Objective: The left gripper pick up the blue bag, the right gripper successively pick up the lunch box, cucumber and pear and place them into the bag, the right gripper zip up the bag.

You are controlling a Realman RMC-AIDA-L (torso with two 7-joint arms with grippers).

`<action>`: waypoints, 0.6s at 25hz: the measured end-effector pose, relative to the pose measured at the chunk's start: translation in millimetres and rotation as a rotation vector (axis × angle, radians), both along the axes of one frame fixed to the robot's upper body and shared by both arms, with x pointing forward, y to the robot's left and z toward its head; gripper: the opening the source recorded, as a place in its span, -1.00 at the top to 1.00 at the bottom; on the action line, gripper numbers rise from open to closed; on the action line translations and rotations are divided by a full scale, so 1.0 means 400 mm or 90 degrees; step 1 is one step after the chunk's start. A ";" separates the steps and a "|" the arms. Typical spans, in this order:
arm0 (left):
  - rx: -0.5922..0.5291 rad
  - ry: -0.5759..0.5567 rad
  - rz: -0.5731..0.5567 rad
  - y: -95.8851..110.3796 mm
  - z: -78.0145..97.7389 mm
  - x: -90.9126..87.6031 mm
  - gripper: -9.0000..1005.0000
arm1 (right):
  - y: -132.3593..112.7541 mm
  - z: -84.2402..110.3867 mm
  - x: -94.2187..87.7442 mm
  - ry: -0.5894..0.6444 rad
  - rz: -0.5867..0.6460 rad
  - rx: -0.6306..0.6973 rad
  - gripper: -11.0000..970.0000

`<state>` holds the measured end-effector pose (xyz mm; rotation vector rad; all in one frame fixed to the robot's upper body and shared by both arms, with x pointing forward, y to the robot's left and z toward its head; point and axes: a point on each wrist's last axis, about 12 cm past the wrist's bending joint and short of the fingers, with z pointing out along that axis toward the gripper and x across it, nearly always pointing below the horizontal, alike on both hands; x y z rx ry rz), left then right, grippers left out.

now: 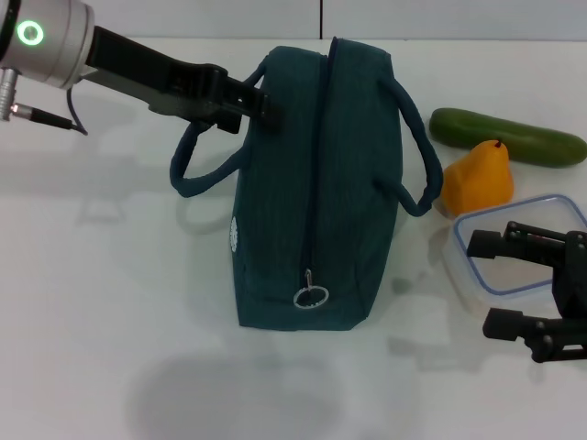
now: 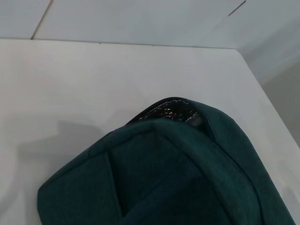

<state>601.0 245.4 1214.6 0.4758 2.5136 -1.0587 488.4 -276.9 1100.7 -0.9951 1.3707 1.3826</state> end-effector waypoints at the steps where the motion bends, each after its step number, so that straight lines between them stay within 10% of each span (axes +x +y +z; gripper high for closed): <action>1: 0.000 -0.002 -0.001 0.000 0.001 0.000 -0.57 | 0.000 -0.001 0.000 0.001 -0.002 -0.001 -0.76; 9: 0.002 -0.029 -0.036 -0.008 -0.005 0.001 -0.23 | -0.007 -0.011 -0.007 0.009 -0.039 0.018 -0.76; 15: -0.012 -0.005 -0.042 -0.011 -0.035 0.003 0.27 | -0.045 -0.059 0.010 0.076 -0.272 0.102 -0.76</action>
